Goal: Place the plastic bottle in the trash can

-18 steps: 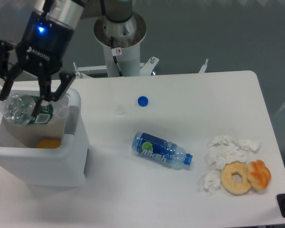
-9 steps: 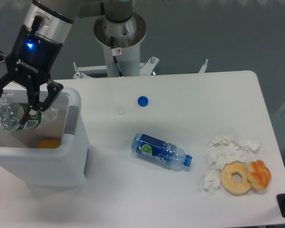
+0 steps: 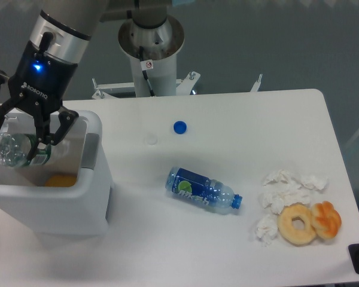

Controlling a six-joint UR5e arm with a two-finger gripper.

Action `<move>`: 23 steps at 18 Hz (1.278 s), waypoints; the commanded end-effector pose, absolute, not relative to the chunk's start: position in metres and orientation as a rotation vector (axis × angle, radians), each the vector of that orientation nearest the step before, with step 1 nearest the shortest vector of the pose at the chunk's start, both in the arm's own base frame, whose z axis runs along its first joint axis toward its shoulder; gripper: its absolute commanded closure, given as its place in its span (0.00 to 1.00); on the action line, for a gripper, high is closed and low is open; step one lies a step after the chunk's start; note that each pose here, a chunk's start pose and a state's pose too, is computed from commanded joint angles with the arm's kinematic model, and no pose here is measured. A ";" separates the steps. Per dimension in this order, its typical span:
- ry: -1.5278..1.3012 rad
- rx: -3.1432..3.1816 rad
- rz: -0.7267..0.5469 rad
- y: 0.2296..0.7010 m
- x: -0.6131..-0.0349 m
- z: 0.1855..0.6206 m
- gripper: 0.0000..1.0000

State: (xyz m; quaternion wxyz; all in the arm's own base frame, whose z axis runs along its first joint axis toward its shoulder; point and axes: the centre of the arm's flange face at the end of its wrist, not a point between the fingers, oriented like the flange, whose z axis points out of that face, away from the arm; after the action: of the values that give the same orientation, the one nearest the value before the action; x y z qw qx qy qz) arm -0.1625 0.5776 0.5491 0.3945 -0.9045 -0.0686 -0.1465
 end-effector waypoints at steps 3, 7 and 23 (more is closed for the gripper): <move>-0.175 -2.302 -0.380 0.581 -0.163 0.543 0.27; -0.170 -2.314 -0.385 0.580 -0.160 0.536 0.27; -0.019 -2.315 -0.072 0.532 -0.289 0.527 0.00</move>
State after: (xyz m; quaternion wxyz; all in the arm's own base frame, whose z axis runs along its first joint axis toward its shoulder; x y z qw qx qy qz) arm -0.2895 0.5316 0.5274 0.4009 -0.9157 -0.0076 -0.0283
